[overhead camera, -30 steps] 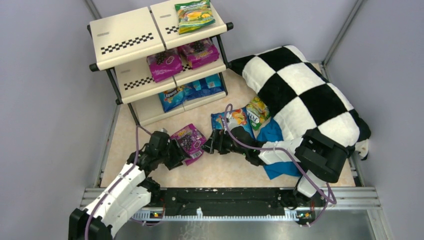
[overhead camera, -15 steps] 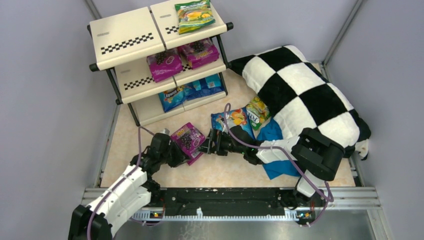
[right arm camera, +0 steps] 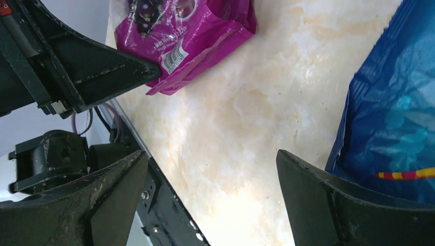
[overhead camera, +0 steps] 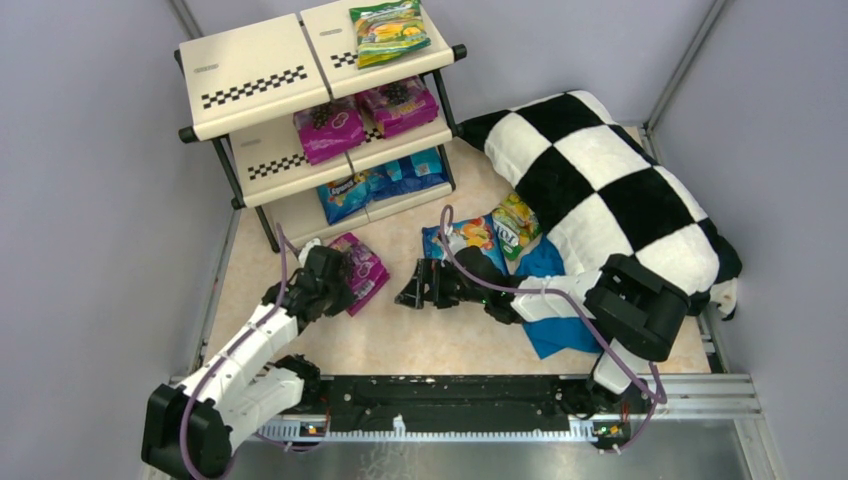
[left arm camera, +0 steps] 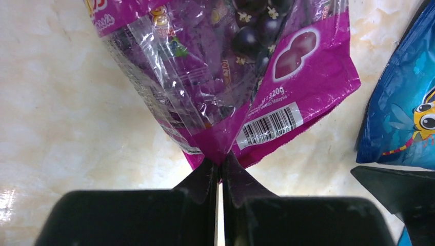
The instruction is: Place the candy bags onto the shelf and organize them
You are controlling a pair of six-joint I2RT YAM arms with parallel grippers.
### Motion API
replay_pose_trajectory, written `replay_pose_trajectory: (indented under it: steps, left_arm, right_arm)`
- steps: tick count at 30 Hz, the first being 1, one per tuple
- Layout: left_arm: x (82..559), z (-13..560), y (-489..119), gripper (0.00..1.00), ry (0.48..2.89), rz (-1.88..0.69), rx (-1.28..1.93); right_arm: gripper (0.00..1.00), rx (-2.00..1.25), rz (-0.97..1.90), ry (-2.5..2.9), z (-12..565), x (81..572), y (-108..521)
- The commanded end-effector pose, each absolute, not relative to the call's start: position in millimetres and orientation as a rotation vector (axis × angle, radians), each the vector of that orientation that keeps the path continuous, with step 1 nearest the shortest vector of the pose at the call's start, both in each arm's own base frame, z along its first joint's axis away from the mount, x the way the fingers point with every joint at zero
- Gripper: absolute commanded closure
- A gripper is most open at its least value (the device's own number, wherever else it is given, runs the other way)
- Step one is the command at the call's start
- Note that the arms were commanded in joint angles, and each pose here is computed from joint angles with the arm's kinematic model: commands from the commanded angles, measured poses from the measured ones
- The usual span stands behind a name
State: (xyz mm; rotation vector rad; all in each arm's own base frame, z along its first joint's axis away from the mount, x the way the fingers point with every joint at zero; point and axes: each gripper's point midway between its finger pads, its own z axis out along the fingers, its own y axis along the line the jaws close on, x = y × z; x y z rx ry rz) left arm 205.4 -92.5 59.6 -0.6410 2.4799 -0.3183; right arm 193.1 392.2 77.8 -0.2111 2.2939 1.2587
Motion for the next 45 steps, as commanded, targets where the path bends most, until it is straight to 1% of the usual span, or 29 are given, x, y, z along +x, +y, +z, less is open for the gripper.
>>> replay_pose_trajectory:
  steps: [1,3,6,8,11,14,15,17,19,21,22,23,24,26,27,28,29,31,32,34,36,37,42,45]
  left_arm:
    - [220.5,80.4,-87.4,1.00,2.394,-0.304,-0.578]
    - [220.0,87.2,-104.8,1.00,2.382,-0.437,-0.470]
    - [212.5,103.0,-151.3,1.00,2.350,-0.762,-0.193]
    - [200.9,108.9,-176.2,1.00,2.366,-0.931,-0.043]
    - [186.8,106.1,-195.5,1.00,2.457,-0.971,0.121]
    - [175.9,108.5,-217.5,1.00,2.466,-1.043,0.281]
    - [175.4,109.5,-220.3,1.00,2.467,-1.041,0.316]
    - [182.4,107.1,-213.3,1.00,2.497,-0.947,0.309]
    - [203.6,95.6,-185.6,1.00,2.548,-0.687,0.119]
    - [216.0,87.8,-157.9,1.00,2.557,-0.506,-0.058]
    - [220.9,83.4,-142.4,0.97,2.550,-0.432,-0.147]
    - [224.7,81.1,-128.2,0.92,2.538,-0.376,-0.232]
    - [228.2,81.3,-117.9,0.84,2.522,-0.352,-0.297]
    - [236.7,87.0,-104.4,0.55,2.467,-0.335,-0.378]
    - [240.6,89.9,-96.6,0.43,2.436,-0.313,-0.421]
    - [243.5,93.9,-87.5,0.33,2.405,-0.283,-0.474]
    - [243.7,98.7,-79.7,0.26,2.386,-0.263,-0.528]
    - [234.5,114.2,-77.7,0.22,2.385,-0.307,-0.617]
    - [225.2,123.0,-86.0,0.18,2.394,-0.387,-0.657]
    - [200.2,129.7,-116.2,0.13,2.414,-0.664,-0.720]
    - [176.5,122.2,-142.9,0.10,2.418,-0.930,-0.793]
    - [166.7,117.3,-148.5,0.08,2.415,-0.997,-0.839]
    - [161.6,103.7,-146.4,0.02,2.387,-0.959,-1.032]
    - [162.3,92.3,-160.4,0.02,2.404,-0.965,-1.127]
  right_arm:
    - [0.05,-0.322,1.198,2.169,110.2,212.8,406.8]
    - [0.05,-0.338,1.156,2.171,112.9,219.1,408.3]
    - [0.05,-0.336,1.151,2.146,125.5,224.7,405.4]
    - [0.05,-0.319,1.160,2.119,134.6,225.5,396.1]
    - [0.05,-0.271,1.151,2.082,146.1,228.3,374.4]
    - [0.04,-0.202,1.127,2.030,154.0,231.5,347.9]
    - [0.04,-0.187,1.123,2.002,158.2,232.0,340.5]
    - [0.04,-0.173,1.116,1.957,165.8,231.1,330.4]
    - [0.04,-0.153,1.108,1.935,168.5,230.5,323.2]
    - [0.04,-0.136,1.118,1.917,167.4,228.9,319.7]
    - [0.04,-0.131,1.129,1.910,165.7,227.5,318.8]
    - [0.04,-0.128,1.139,1.908,163.5,226.1,318.7]
    - [0.04,-0.129,1.152,1.904,162.3,225.0,319.1]
    - [0.04,-0.133,1.166,1.895,159.7,223.9,320.5]
    - [0.04,-0.134,1.168,1.892,158.6,224.1,321.0]
    - [0.04,-0.137,1.164,1.894,156.5,224.4,321.0]
    - [0.05,-0.141,1.160,1.894,154.6,224.5,320.9]
    - [0.05,-0.152,1.150,1.898,150.7,223.0,318.8]
    - [0.05,-0.158,1.142,1.900,148.6,221.8,316.7]
    - [0.05,-0.155,1.119,1.886,147.4,221.1,309.9]
    - [0.05,-0.146,1.097,1.855,147.0,221.8,302.0]
    - [0.05,-0.141,1.098,1.825,151.4,223.0,300.4]
    - [0.05,-0.155,1.126,1.794,152.5,220.5,302.3]
    - [0.05,-0.146,1.117,1.798,148.2,220.8,299.8]
